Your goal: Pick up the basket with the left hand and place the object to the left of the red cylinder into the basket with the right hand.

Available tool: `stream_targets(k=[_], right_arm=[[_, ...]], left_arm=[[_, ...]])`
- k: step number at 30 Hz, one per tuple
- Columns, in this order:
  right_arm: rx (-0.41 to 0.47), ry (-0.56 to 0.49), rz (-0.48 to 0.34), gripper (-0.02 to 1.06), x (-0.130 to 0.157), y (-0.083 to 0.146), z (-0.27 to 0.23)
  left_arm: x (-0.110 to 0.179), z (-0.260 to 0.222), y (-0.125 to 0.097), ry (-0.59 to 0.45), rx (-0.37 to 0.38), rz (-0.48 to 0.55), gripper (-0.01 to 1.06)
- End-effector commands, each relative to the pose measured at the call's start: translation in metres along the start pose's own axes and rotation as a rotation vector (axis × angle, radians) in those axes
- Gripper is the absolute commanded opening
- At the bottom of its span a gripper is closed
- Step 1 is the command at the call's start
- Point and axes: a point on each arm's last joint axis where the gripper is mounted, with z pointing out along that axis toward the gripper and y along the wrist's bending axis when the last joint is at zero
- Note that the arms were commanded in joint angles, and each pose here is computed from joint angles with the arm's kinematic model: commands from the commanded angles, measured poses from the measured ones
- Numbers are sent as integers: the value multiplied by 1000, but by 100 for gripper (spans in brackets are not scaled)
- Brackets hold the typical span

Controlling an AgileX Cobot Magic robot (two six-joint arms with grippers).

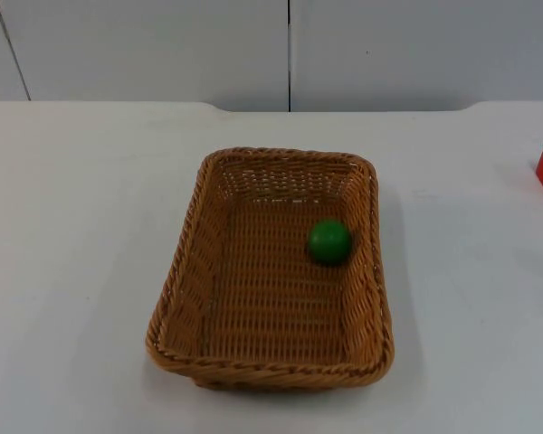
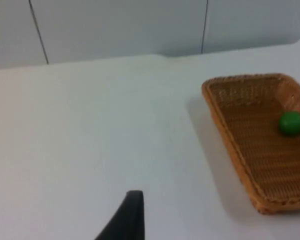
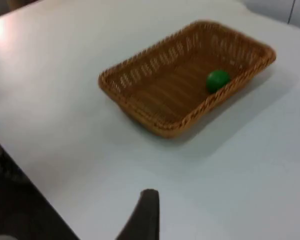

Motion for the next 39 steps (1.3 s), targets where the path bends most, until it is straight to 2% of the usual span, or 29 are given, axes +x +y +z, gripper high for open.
stream_targets(k=[1,7,23,24,27,39], right_arm=[[-2,4,4,81,2,0,1],[0,4,3,81,2,0,1],[0,4,2,82,2,0,1],[0,4,2,85,2,0,1],[0,4,2,103,2,0,1],[-2,4,2,105,2,0,1]], left_arm=[[6,4,3,29,-30,-10,102],[14,8,12,78,-121,-110,102],[14,9,12,83,-121,-109,102],[14,9,12,83,-121,-109,102],[14,9,12,83,-121,-109,105],[14,9,12,83,-121,-109,105]])
